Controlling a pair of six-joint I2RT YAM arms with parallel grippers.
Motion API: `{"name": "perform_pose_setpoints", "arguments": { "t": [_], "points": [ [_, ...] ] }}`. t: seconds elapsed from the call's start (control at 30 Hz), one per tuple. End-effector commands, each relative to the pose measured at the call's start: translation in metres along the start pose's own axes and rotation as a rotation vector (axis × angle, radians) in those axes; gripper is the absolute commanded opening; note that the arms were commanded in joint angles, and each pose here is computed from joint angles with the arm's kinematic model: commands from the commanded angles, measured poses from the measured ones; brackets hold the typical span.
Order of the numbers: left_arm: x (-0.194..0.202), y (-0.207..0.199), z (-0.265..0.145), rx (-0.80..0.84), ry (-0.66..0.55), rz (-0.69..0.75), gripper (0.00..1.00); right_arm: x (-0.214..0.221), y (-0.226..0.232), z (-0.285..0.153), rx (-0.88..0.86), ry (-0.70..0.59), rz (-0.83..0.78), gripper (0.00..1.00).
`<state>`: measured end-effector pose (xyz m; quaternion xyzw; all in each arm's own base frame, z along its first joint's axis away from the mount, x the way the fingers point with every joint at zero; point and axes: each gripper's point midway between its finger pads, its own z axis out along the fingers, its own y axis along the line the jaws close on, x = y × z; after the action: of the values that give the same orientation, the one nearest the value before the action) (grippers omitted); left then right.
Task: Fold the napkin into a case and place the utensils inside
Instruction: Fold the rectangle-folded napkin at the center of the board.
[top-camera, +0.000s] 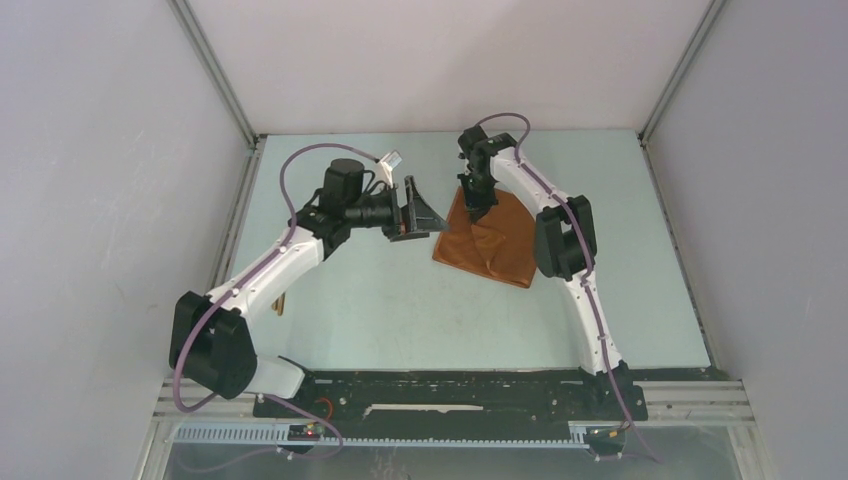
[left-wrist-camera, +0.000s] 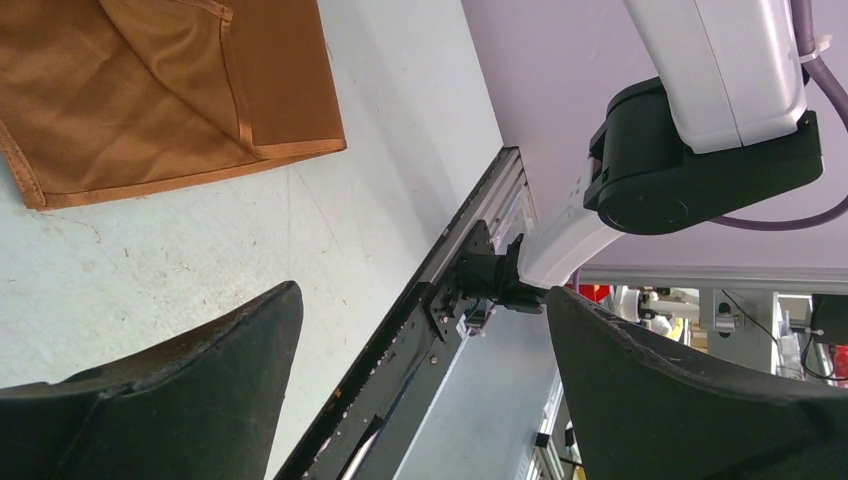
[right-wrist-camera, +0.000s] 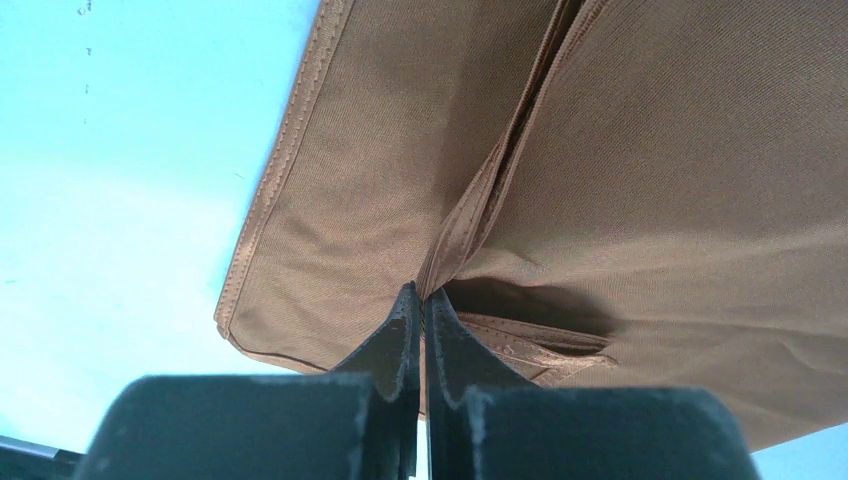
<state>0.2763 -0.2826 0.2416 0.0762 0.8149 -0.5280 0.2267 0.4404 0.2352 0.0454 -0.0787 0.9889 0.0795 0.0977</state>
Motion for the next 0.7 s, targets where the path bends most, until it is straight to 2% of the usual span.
{"name": "perform_pose_setpoints", "arguments": {
  "t": [0.0,0.3,0.67],
  "points": [
    [-0.003,-0.002,-0.003,0.028,-0.008,0.006,0.99,-0.003,0.014,-0.002,-0.068,0.000,0.011,0.00],
    [-0.012,0.001,-0.012,0.021,-0.042,0.005,0.99,0.004,0.031,-0.002,-0.174,0.033,-0.056,0.00],
    [-0.019,0.004,-0.022,0.017,-0.077,0.003,0.99,0.008,0.027,0.000,-0.191,0.049,-0.065,0.00]
  ]
}}
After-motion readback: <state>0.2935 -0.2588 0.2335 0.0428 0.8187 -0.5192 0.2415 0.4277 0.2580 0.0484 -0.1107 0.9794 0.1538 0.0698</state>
